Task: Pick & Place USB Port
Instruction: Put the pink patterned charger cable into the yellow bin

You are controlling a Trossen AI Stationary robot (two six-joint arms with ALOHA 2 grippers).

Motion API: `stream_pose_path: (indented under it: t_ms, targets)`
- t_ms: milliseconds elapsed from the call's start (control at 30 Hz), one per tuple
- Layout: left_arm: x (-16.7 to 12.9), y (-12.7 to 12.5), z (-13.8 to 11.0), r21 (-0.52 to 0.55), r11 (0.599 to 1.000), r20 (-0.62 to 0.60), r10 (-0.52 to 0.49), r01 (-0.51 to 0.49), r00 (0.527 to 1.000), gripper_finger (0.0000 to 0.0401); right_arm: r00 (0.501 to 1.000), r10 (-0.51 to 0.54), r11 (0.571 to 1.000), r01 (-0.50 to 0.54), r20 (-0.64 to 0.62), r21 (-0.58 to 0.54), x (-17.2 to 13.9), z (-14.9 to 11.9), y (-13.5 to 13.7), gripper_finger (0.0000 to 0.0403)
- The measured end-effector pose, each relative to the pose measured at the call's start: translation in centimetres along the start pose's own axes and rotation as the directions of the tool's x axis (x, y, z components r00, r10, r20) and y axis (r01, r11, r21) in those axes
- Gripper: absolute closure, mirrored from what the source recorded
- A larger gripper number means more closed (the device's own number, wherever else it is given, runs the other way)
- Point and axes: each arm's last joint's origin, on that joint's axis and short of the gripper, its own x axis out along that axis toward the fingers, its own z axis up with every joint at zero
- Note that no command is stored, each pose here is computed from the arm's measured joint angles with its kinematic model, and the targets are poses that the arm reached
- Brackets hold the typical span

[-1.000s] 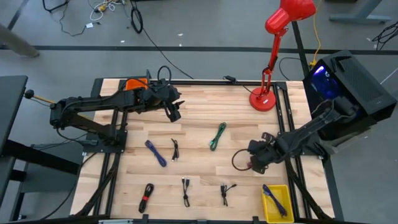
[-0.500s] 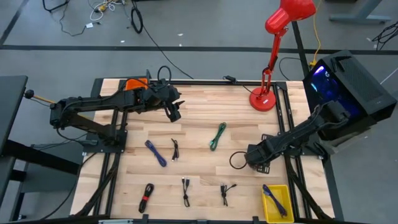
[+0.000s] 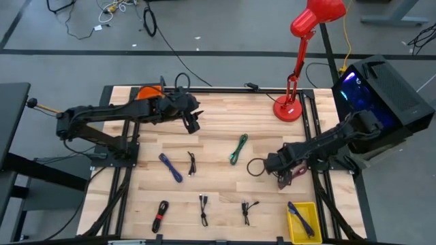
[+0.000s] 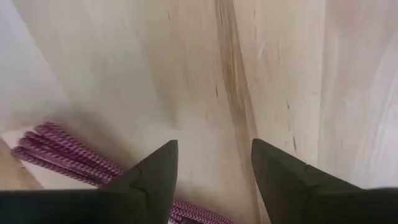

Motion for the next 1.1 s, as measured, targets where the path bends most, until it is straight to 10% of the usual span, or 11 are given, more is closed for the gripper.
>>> stream_pose_path:
  t_ms: [333,1100]
  targets:
    - [1.7,0.7,-0.8,0.013,0.999,-0.084,0.031,-0.030,0.996,0.0229,0.987,0.142,0.989,-0.139,-0.079,0.047,-2.5,-0.7,0.5,0.0197]
    - [1.7,1.0,-0.9,-0.003,0.999,-0.092,0.040,-0.040,0.995,0.0229,0.996,0.088,0.991,-0.090,0.025,0.095,-1.2,-3.7,3.5,0.0197]
